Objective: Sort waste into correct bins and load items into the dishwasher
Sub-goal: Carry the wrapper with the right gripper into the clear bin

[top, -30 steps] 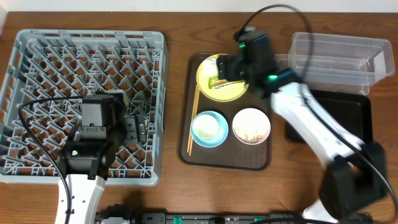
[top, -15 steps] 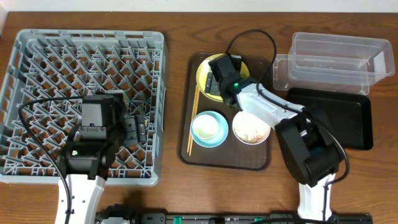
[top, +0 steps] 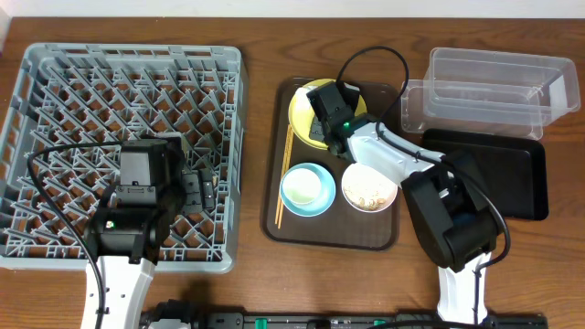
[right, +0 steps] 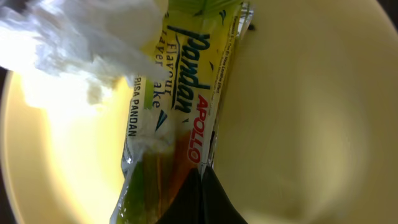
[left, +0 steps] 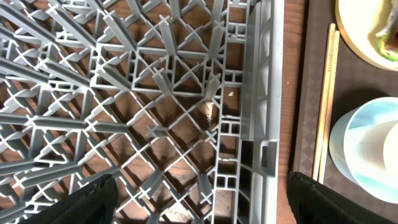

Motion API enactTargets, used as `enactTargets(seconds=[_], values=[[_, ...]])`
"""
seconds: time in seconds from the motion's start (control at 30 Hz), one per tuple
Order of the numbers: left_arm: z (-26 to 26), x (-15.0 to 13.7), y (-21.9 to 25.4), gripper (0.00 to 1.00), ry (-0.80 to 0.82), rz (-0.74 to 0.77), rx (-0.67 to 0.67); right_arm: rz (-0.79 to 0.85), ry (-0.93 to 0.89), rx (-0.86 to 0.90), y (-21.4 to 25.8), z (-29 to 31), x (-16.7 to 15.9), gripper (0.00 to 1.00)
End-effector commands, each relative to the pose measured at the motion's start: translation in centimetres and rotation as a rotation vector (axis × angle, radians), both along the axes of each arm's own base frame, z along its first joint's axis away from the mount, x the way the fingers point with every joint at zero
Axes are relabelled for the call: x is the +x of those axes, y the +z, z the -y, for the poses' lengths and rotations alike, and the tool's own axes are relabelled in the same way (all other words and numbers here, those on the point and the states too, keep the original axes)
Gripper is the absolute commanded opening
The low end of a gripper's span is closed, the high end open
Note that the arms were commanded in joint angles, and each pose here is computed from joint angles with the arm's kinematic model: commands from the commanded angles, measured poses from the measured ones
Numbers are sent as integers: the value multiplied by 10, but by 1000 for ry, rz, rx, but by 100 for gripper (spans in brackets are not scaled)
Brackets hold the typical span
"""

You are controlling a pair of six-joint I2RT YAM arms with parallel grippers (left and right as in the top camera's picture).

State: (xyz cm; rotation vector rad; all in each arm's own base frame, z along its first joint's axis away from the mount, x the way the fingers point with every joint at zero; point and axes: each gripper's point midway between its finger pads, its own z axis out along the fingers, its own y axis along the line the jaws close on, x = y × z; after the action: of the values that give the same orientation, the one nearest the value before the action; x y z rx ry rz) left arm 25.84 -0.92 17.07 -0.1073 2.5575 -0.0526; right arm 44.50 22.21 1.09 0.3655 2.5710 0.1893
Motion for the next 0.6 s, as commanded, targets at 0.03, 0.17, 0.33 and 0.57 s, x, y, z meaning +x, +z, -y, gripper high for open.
enactTargets(seconds=[0.03,0.17,0.33,0.57], values=[[1,3,10,89,5,23,-11,25,-35,-15,23,23,9,1],[1,3,10,89,5,23,-11,104,17,-43,73,43,17,1],[1,3,10,89,5,23,-11,249,13,-128,149,88,24,1],[1,3,10,89,5,23,-11,347,-256,-220,208,197,24,1]])
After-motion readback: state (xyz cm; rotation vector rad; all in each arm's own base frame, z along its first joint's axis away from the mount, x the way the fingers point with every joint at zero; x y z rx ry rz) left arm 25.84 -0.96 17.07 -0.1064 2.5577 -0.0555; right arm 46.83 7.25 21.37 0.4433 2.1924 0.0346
